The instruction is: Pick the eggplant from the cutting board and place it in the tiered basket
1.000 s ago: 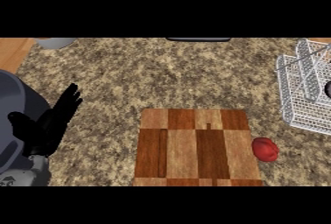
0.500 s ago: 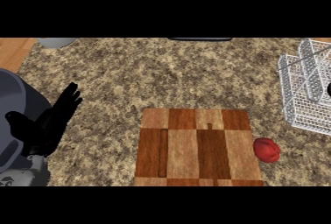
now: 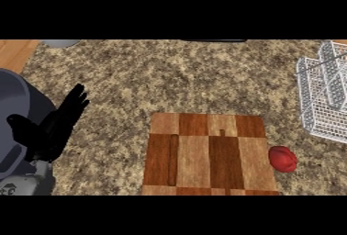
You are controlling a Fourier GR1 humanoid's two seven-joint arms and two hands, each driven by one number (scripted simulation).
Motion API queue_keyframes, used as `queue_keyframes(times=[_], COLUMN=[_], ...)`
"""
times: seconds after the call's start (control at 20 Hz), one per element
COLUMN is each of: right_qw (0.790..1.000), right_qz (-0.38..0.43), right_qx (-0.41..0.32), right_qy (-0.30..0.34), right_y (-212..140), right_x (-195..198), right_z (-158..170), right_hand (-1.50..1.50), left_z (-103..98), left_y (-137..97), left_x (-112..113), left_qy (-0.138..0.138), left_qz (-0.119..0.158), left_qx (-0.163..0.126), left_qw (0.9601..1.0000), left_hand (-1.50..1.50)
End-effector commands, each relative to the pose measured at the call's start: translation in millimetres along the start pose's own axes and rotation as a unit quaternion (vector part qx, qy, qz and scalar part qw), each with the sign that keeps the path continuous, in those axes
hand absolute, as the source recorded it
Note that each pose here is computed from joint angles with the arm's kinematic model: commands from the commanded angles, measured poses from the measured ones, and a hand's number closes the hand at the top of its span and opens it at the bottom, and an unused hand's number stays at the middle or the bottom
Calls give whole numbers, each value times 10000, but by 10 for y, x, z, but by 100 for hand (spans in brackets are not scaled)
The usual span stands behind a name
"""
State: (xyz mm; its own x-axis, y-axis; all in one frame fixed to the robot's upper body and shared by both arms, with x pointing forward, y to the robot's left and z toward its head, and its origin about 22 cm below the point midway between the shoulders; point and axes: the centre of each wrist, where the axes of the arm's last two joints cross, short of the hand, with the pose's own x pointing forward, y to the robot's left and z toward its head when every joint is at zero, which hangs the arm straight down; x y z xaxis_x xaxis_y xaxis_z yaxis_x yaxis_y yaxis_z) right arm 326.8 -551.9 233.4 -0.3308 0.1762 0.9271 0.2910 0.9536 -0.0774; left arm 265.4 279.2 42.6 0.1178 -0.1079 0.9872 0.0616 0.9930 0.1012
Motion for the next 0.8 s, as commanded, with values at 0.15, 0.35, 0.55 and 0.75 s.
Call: queue_keyframes(times=[0.15, 0.35, 0.55, 0.75], right_qw=[9971, 9964, 9958, 9960], right_qz=[-76, -46, 71, 155], right_qx=[-760, -835, -901, -863], right_qy=[31, -94, -124, -157], right_y=[-589, -748, -903, -1009], right_x=[311, 287, 486, 505], right_z=[314, 474, 543, 651], right_hand=[-150, -150, -150, -150], left_z=[-11, 26, 1, 3], left_y=[12, 54, 40, -11], left_x=[92, 46, 3, -27], left_qy=[-29, -66, -68, -85], left_qz=[46, 7, -2, 74], left_qx=[-102, -88, 23, 20], left_qw=[9999, 9999, 10000, 9999], left_hand=[0, 0, 0, 0])
